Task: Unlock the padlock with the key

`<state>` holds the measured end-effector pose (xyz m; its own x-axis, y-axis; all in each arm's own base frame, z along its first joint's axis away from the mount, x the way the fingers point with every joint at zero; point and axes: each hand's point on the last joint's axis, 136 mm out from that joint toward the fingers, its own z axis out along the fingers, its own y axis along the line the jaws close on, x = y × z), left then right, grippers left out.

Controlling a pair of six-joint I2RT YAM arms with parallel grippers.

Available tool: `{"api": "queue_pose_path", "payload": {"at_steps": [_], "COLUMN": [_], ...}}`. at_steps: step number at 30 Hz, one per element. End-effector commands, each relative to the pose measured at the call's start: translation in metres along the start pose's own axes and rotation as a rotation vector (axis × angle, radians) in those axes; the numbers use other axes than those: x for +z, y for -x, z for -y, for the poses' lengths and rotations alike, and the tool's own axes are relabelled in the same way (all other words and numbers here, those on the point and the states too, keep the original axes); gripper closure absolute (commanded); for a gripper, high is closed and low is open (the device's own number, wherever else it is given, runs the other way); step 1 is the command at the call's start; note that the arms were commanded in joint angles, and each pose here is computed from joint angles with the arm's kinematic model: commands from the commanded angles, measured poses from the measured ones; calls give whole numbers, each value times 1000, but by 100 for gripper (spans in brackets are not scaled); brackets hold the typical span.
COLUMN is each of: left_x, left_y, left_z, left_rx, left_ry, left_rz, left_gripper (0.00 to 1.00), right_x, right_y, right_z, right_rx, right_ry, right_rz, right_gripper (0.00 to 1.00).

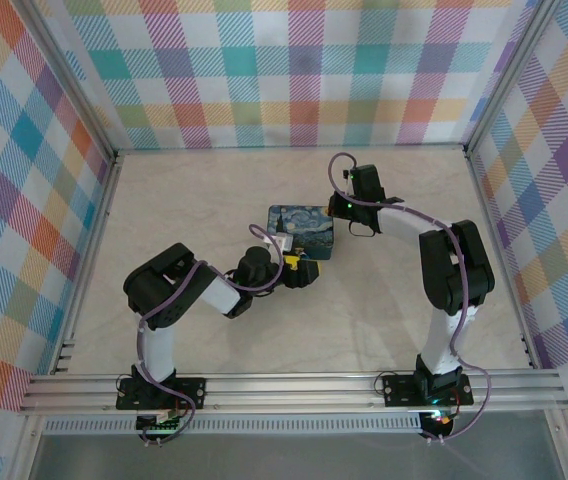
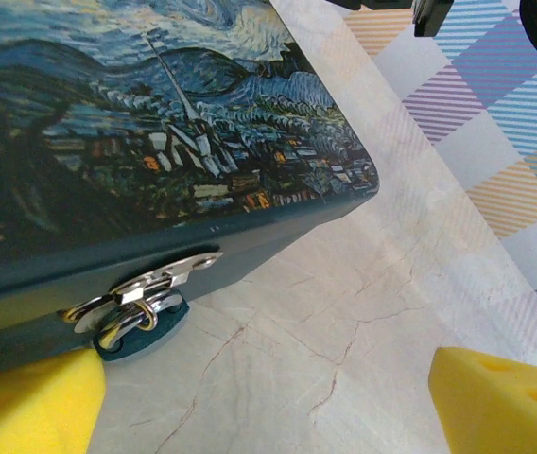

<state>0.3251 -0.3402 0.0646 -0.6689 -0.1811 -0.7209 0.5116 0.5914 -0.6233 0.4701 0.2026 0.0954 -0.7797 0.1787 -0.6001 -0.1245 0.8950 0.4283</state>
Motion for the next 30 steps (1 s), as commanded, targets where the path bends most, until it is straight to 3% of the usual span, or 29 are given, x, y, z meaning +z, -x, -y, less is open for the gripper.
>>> {"api": "queue_pose_path", "payload": {"at_steps": [1, 6, 19, 30], "left_x": [-2, 9, 15, 12], "left_y": [13, 9, 2, 3], "left_z": [-1, -2, -32, 14], "left_rx": [-3, -2, 18, 62], "left_ry": [6, 5, 211, -52], "left_rz": [41, 9, -16, -18], "left_gripper": [10, 10, 9, 21], "right_x": [-5, -7, -7, -6], "right_y": [-14, -13, -15, -16], "right_z": [-4, -6, -11, -10], "right_rx": [-18, -18, -25, -23], "right_ry": [14, 20, 29, 31], "right_rz": [-39, -34, -37, -42], "right_gripper": [100, 100, 100, 100]}}
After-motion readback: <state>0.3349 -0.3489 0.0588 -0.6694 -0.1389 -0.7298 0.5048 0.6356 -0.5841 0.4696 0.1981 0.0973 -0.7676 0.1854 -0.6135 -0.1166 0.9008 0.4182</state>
